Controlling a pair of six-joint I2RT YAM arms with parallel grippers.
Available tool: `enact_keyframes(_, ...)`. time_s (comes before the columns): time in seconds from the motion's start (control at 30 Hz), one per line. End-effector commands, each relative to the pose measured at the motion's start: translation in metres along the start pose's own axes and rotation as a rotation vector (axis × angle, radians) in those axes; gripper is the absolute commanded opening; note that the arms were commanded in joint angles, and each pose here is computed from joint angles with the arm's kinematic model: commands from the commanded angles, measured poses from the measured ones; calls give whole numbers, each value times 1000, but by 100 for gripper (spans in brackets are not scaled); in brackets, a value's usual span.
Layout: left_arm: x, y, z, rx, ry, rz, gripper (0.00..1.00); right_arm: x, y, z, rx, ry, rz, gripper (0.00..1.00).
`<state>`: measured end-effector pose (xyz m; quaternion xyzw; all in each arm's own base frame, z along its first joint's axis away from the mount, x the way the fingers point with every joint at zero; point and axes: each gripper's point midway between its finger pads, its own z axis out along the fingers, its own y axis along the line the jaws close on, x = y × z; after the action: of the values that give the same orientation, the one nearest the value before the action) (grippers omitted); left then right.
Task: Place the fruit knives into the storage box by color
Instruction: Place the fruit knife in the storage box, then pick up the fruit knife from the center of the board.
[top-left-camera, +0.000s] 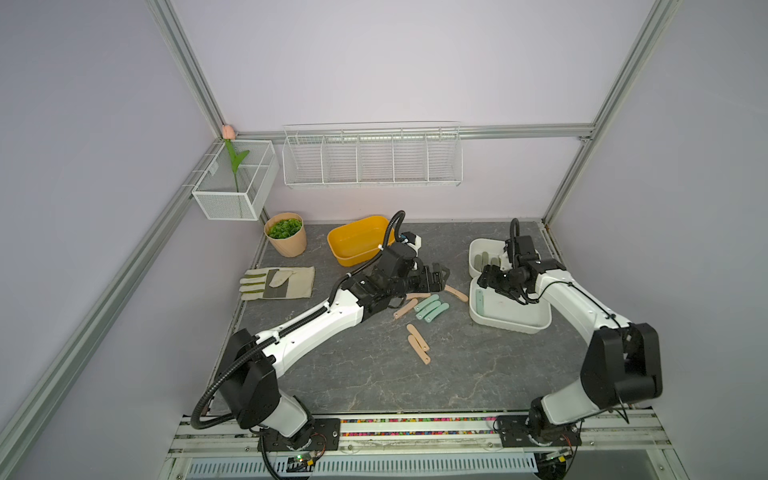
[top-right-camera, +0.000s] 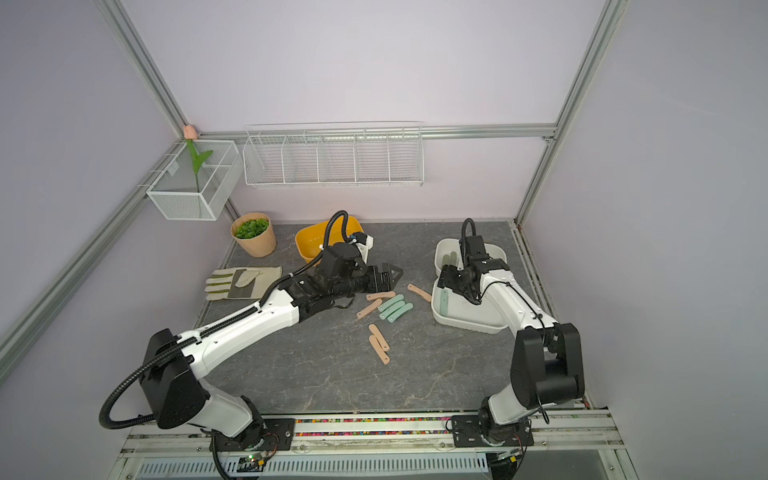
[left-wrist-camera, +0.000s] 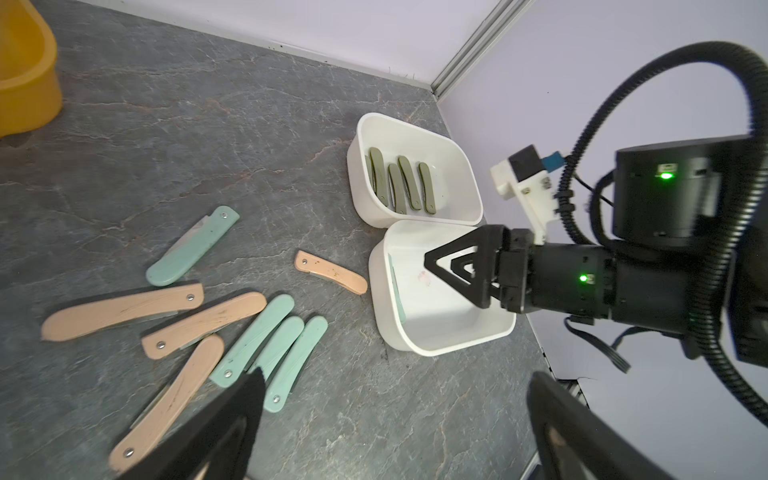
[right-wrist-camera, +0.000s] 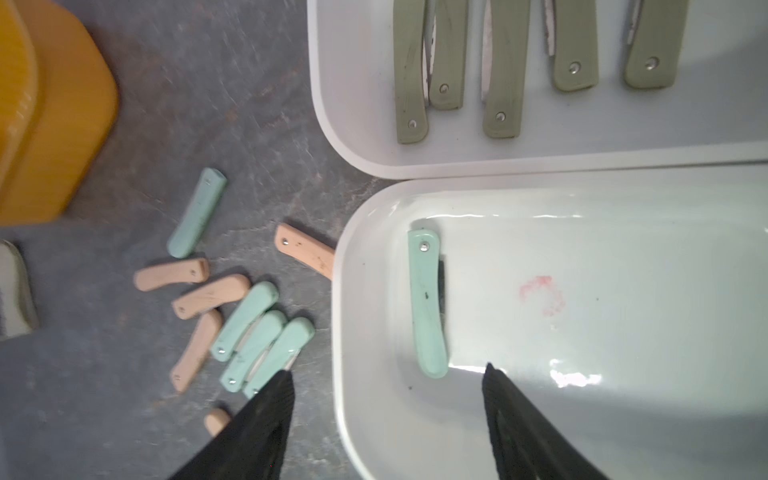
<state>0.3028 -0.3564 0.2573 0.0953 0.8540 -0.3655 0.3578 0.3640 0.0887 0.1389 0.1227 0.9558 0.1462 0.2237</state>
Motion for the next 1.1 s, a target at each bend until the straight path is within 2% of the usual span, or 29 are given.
enact_keyframes(0.0, -1, 32, -16, -88, -21, 1, 99, 23, 13, -14, -10, 37, -39, 87)
enact_keyframes(0.2, -8, 77, -48, -165, -79, -39, 99, 44, 56, -25, -41, 28, -117, 95)
enact_keyframes(0.37, -11, 100, -70, -207, -110, -54, 99, 65, 77, -2, 3, 67, -164, 96)
enact_keyframes(0.53, -11, 109, -84, -218, -124, -50, 99, 82, 81, 38, 129, 128, -204, 96)
enact_keyframes(0.7, -8, 111, -88, -221, -121, -46, 99, 85, 86, 63, 212, 135, -230, 95)
enact_keyframes(1.07, -4, 110, -81, -199, -108, -54, 100, 96, 86, 97, 284, 175, -254, 95)
